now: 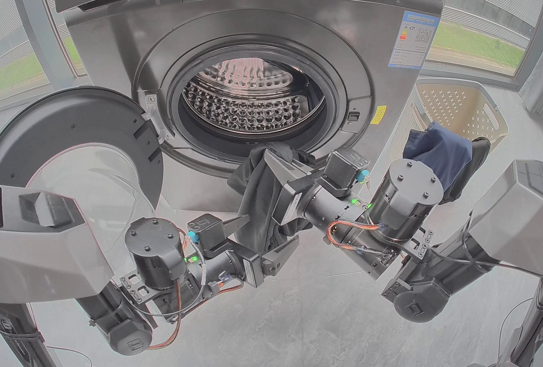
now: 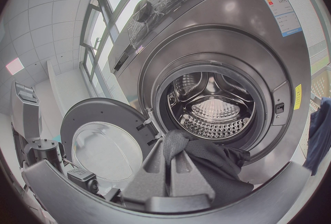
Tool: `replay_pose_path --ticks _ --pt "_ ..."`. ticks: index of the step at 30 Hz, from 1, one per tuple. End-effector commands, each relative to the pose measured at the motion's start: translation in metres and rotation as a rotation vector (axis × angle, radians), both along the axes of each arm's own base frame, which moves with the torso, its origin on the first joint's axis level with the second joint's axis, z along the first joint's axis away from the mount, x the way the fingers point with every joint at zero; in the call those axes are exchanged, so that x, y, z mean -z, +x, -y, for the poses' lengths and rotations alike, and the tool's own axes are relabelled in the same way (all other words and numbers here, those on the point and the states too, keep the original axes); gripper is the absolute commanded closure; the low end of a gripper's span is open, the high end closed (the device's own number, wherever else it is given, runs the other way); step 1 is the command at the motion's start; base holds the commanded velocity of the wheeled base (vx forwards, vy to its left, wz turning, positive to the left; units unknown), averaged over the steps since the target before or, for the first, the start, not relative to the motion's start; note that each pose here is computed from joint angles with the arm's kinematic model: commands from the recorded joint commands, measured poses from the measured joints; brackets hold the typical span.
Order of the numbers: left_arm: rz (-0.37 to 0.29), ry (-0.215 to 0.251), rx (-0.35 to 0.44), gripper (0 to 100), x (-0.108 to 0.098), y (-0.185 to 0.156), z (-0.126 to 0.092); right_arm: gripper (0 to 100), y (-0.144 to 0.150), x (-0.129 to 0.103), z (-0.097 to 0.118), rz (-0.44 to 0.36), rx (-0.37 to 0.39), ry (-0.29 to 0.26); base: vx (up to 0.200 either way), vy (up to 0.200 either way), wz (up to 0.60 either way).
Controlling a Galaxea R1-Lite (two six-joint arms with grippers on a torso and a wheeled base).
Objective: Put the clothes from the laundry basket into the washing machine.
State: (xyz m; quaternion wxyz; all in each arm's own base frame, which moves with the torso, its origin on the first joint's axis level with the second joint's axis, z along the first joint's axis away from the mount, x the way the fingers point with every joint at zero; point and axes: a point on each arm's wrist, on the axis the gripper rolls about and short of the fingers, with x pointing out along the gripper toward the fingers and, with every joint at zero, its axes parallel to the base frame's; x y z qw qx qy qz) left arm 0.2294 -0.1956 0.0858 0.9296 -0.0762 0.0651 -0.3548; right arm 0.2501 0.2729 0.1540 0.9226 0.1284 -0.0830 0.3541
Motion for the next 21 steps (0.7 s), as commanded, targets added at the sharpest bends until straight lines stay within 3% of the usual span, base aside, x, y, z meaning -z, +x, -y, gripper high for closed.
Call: replay_pose_path --ticks 1,12,13,21 --pt "0.006 0.01 -0.017 0 0.009 0.014 0.009 100 -0.002 0.001 -0.002 -0.002 -0.008 0.002 0.0 0.0 0.0" --pt "0.03 -0.006 -0.112 0 0.012 0.038 0.007 100 -0.004 0.001 -0.003 -0.004 -0.015 0.005 0.0 0.0 0.0" --pt "0.031 -0.007 -0.115 100 0.012 0.039 0.007 100 -0.004 0.001 -0.003 -0.004 -0.015 0.005 0.0 0.0 0.0" --pt "0.052 -0.025 -0.152 100 0.01 0.05 0.01 100 -0.005 0.002 -0.002 -0.007 -0.014 0.004 0.0 0.0 0.0"
